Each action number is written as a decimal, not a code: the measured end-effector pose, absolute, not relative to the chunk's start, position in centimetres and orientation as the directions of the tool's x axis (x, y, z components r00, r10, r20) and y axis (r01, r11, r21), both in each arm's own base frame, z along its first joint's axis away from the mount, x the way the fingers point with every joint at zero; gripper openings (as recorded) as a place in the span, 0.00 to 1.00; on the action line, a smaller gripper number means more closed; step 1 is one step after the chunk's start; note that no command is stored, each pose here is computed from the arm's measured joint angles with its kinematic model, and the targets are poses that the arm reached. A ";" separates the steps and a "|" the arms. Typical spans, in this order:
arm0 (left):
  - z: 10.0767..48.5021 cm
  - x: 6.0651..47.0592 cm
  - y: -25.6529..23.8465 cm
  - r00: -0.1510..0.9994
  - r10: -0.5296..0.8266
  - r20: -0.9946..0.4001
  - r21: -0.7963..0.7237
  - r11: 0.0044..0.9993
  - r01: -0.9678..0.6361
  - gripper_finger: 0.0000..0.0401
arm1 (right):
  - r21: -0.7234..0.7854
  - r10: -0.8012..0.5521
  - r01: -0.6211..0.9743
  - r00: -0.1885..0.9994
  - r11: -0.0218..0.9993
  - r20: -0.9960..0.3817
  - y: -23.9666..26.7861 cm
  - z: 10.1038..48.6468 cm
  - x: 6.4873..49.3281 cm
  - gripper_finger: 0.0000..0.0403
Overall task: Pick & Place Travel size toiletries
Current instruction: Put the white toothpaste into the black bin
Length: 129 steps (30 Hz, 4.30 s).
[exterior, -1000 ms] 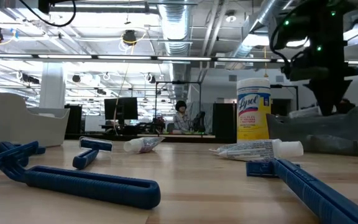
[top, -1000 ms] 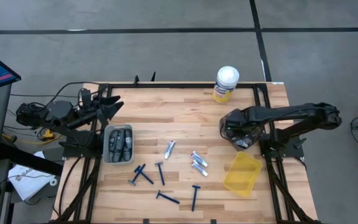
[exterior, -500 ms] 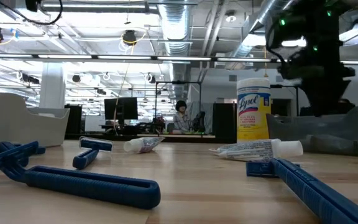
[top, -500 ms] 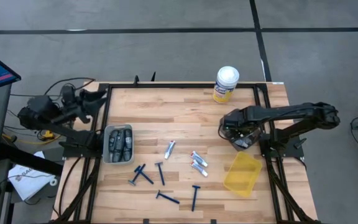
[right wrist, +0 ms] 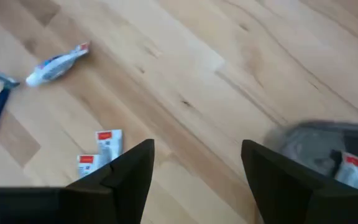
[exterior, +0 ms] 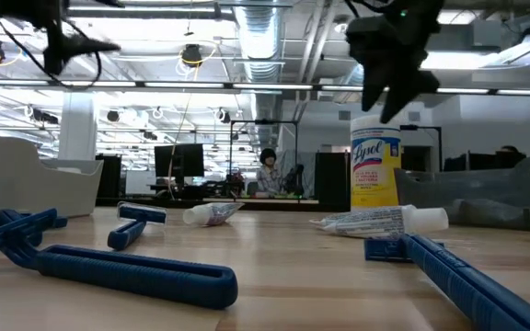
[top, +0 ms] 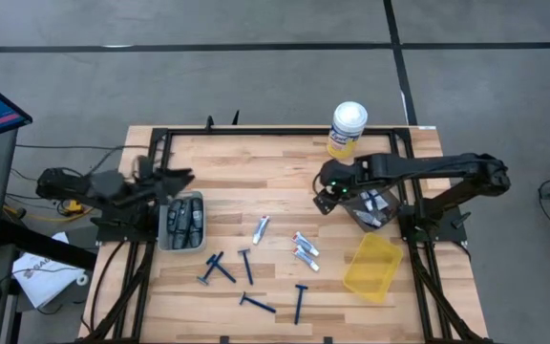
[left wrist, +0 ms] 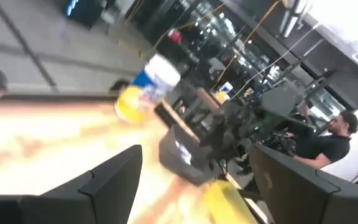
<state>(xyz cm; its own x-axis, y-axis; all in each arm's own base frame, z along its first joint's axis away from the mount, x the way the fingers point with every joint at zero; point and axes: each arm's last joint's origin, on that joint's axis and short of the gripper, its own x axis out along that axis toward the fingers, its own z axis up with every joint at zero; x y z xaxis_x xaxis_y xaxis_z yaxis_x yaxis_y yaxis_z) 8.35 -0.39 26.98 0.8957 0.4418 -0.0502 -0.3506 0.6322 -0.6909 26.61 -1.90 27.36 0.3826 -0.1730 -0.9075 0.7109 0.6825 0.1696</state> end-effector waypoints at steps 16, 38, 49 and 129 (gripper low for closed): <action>22.4 25.8 -2.3 0.779 0.119 -0.616 -0.531 0.668 -0.521 0.68 | 0.299 -0.184 0.663 0.556 0.686 -0.811 -0.5 32.4 25.9 0.50; 17.2 31.0 -5.2 0.453 0.232 -0.861 -0.226 0.624 -0.748 0.68 | 0.299 -0.111 0.594 0.554 0.747 -0.825 2.7 32.4 25.2 0.49; 13.3 32.1 -6.4 0.387 0.168 -0.907 -0.222 0.589 -0.777 0.68 | 0.271 -0.076 0.514 0.557 0.814 -0.827 4.3 32.4 24.9 0.46; 31.9 27.4 -4.1 0.889 -0.321 -0.326 -0.731 0.682 -0.022 0.13 | -0.014 0.148 -0.163 0.923 0.987 -0.356 3.8 35.8 30.7 0.50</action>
